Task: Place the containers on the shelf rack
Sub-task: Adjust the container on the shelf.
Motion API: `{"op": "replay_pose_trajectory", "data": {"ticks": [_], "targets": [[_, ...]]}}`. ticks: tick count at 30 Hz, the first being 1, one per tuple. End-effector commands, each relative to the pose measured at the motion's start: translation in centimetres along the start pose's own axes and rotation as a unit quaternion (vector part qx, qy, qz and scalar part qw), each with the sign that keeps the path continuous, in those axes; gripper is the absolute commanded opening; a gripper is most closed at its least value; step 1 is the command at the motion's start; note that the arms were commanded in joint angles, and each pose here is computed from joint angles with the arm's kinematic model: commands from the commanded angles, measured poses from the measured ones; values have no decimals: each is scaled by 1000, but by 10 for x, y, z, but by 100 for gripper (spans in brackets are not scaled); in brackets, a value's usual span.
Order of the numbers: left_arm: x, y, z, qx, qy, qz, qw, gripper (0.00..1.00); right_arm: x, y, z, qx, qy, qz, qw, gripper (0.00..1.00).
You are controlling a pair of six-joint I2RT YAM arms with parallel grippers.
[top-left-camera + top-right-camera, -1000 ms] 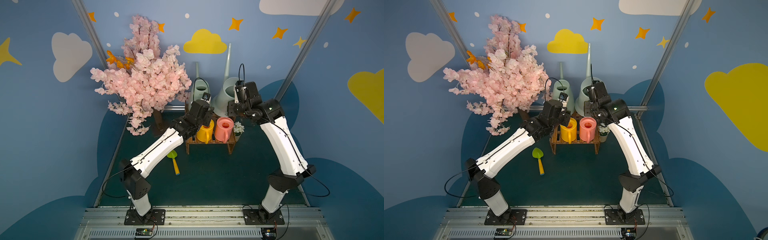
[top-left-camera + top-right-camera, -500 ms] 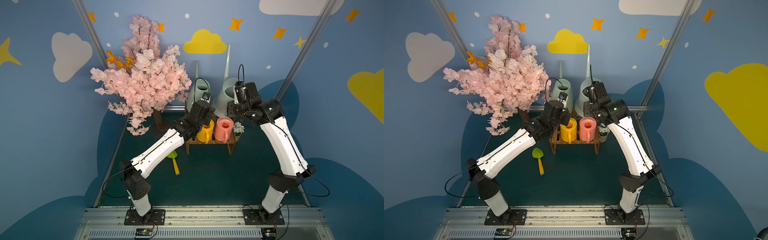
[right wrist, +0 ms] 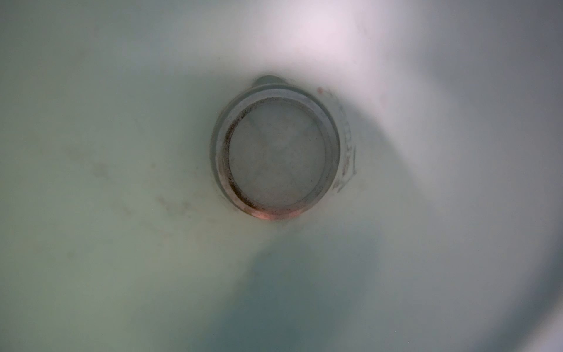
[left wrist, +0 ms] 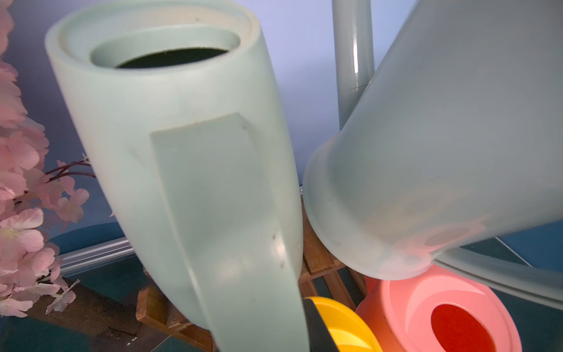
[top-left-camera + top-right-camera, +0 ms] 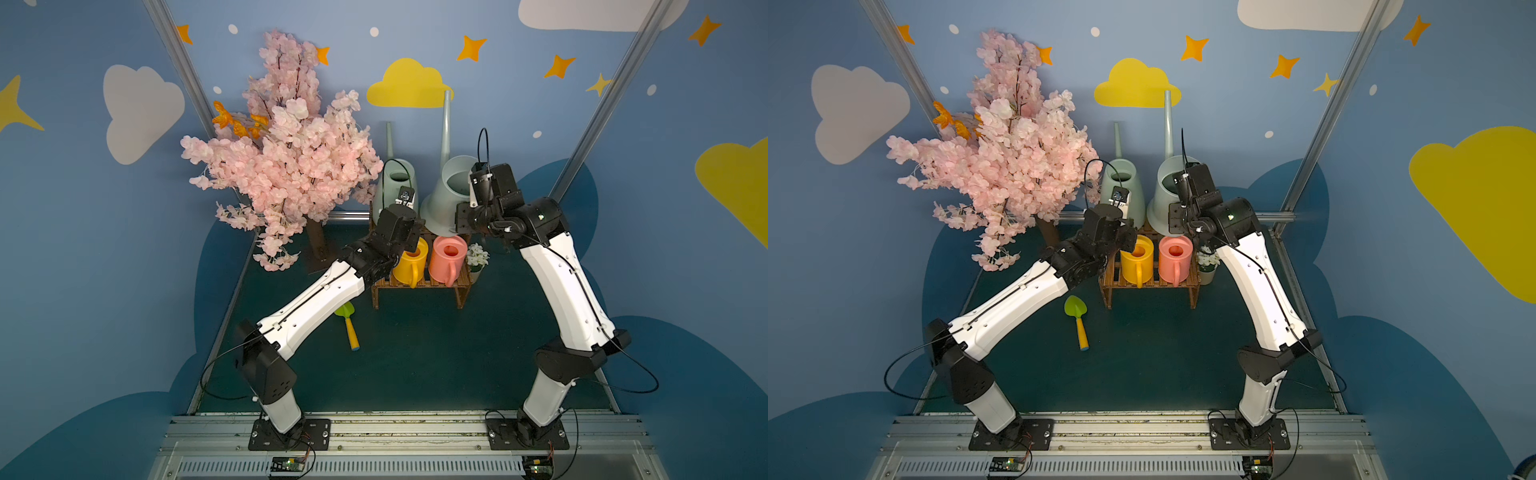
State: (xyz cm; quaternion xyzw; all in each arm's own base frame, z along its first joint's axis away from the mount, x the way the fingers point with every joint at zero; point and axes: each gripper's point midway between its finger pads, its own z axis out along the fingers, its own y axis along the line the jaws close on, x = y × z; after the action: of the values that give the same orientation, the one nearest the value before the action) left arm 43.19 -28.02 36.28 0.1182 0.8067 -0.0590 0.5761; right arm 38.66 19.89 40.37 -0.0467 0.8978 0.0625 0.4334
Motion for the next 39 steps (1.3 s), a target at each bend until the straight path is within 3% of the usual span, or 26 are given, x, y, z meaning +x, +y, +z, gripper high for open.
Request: {"op": "replay_pose_trajectory", "data": {"ticks": [1,26,39], "targets": [[-6,8,-9,2,-7,-17,1000,30,1,-3,2,7,7,6,1000,35],[5,16,-13,14,1,-29,999,33,-16,5,23,2,-45,-24,999,38],[6,17,-18,22,2,-31,999,39,-12,-4,-30,-27,-67,-19,997,54]]}}
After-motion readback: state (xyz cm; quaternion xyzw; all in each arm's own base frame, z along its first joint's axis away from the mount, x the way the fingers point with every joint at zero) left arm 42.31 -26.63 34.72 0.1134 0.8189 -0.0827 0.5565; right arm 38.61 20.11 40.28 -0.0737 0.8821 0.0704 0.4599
